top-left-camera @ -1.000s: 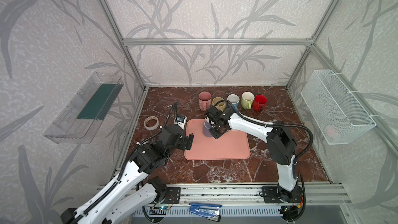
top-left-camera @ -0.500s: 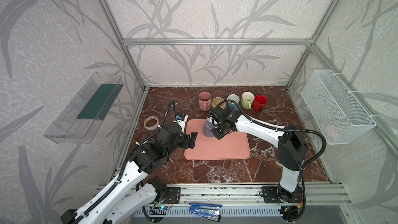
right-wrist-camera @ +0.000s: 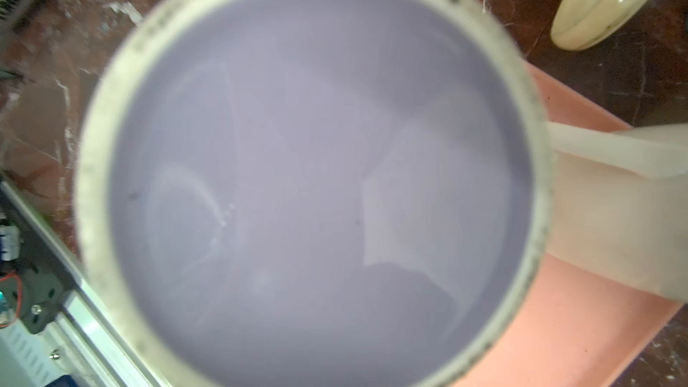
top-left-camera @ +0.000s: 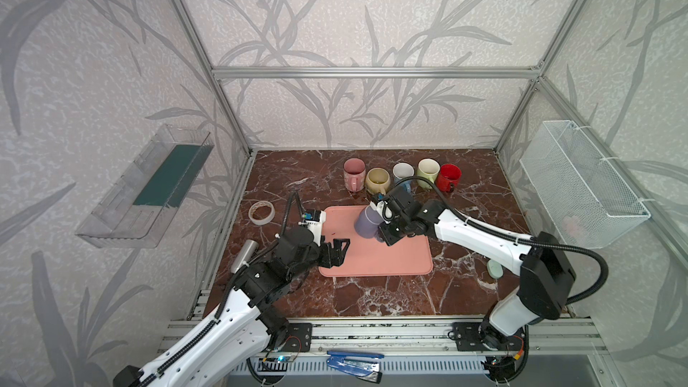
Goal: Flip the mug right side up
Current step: 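Tilt the lavender mug sideways toward the left gripper while the left gripper approaches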
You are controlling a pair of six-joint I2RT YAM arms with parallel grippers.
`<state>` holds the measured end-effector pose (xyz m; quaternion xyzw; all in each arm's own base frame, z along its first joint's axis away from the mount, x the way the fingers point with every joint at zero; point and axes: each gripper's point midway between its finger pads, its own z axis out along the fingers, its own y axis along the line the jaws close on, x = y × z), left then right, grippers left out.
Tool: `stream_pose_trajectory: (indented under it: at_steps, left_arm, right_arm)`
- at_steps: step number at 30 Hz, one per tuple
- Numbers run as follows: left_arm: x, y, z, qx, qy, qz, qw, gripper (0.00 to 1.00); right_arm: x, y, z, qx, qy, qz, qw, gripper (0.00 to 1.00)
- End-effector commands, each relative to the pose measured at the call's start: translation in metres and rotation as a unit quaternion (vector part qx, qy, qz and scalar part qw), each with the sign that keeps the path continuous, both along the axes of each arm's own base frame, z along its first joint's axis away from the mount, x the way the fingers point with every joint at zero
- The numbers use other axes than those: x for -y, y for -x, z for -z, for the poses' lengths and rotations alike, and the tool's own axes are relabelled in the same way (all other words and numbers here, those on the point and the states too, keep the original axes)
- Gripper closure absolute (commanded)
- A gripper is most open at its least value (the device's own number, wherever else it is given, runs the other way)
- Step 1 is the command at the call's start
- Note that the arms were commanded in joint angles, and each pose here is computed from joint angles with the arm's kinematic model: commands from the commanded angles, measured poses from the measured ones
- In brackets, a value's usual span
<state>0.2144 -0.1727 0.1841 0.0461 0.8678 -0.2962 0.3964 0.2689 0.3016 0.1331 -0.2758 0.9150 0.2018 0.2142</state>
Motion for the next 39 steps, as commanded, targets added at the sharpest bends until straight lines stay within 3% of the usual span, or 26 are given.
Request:
stream_pose_trajectory:
  at_steps: [1, 8, 12, 17, 30, 39]
  left_arm:
    - [0.022, -0.002, -0.026, 0.023, 0.103, 0.022, 0.994, 0.12]
    - [0.047, -0.002, -0.024, 0.027, 0.197, 0.062, 0.978, 0.23]
    - [0.064, -0.004, -0.026, 0.021, 0.233, 0.093, 0.968, 0.4]
    - [0.075, -0.008, -0.039, 0.035, 0.27, 0.116, 0.955, 0.54]
    - [0.084, -0.016, -0.055, 0.052, 0.289, 0.127, 0.947, 0.6]
    - [0.086, -0.017, -0.067, 0.066, 0.306, 0.134, 0.94, 0.63]
  right_arm:
    - [-0.017, -0.011, -0.061, 0.049, -0.137, 0.004, 0.989, 1.0]
    - [-0.008, -0.003, -0.094, 0.04, -0.246, 0.003, 0.968, 1.0]
    - [-0.009, 0.004, -0.109, 0.039, -0.291, -0.012, 0.956, 1.0]
    - [-0.012, 0.012, -0.124, 0.029, -0.343, -0.031, 0.938, 1.0]
    - [-0.019, 0.037, -0.149, -0.005, -0.435, -0.092, 0.896, 1.0]
    - [-0.023, 0.045, -0.154, -0.021, -0.466, -0.119, 0.876, 1.0]
